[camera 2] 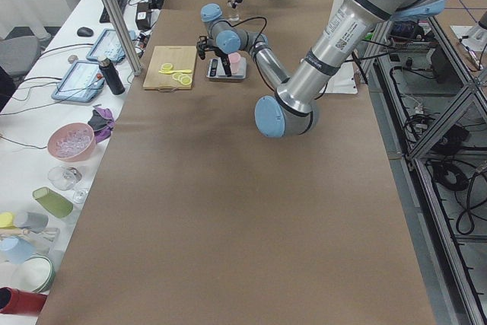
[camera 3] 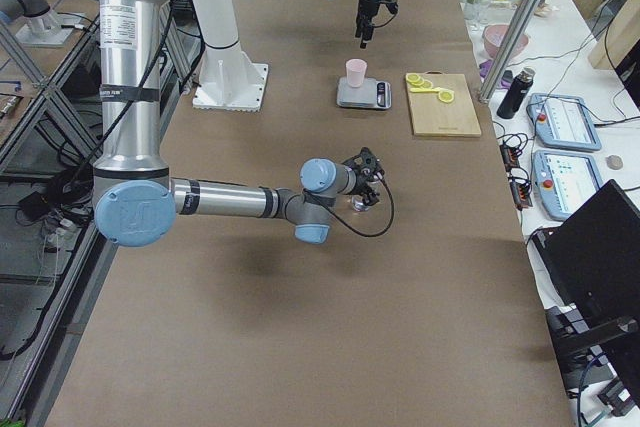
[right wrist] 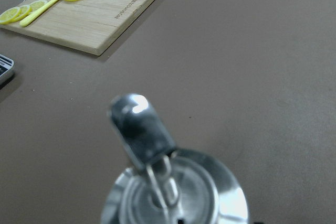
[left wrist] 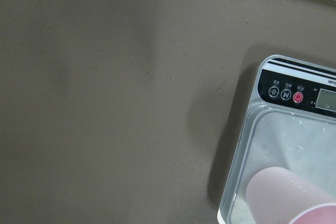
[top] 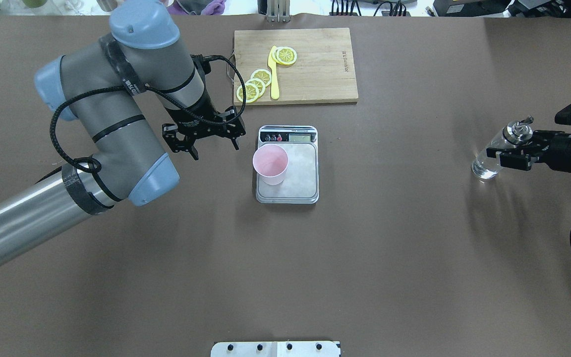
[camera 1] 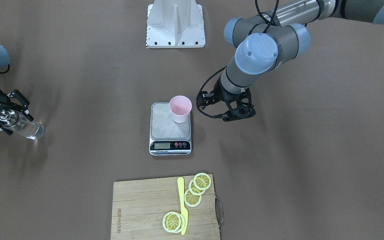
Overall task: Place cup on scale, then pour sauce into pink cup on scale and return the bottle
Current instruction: 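Open the left gripper off the cup while the right gripper grasps the bottle, then withdraw the left arm toward its rest while the right gripper lifts the bottle, then carry the glass bottle with the right gripper over the pink cup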
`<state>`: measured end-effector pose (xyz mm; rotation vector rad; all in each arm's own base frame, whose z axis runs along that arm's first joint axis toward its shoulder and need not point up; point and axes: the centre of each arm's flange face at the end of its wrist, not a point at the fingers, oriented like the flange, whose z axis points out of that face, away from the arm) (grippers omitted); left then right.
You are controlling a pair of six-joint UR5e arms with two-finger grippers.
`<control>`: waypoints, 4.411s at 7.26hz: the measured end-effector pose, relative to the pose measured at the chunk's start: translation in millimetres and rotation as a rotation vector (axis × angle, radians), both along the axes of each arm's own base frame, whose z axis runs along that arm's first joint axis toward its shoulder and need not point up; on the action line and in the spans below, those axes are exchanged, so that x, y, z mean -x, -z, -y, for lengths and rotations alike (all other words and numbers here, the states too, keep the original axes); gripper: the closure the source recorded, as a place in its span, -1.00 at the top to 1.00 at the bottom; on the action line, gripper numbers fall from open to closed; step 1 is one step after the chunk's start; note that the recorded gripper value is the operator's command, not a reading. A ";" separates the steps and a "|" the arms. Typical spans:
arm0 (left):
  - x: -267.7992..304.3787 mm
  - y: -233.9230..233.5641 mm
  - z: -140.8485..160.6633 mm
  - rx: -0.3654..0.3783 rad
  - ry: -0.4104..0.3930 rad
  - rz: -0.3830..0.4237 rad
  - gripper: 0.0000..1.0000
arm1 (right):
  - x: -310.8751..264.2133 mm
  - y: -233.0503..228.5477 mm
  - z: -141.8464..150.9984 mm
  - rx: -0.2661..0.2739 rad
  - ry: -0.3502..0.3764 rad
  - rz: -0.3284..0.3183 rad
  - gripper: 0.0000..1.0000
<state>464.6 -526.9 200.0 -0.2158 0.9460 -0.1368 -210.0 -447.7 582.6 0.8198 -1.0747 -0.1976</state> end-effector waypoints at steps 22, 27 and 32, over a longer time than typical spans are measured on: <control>326.9 -237.5 39.9 -0.305 -0.049 0.162 0.97 | 27.8 200.2 64.9 -0.072 0.083 -0.377 -0.31; 441.9 -327.8 38.3 -0.294 -0.066 0.220 0.97 | 69.1 273.1 73.3 -0.015 0.161 -0.453 -0.36; 502.8 -406.3 -14.1 -0.266 -0.068 0.169 0.97 | 134.7 313.9 43.8 -0.069 0.223 -0.562 -0.36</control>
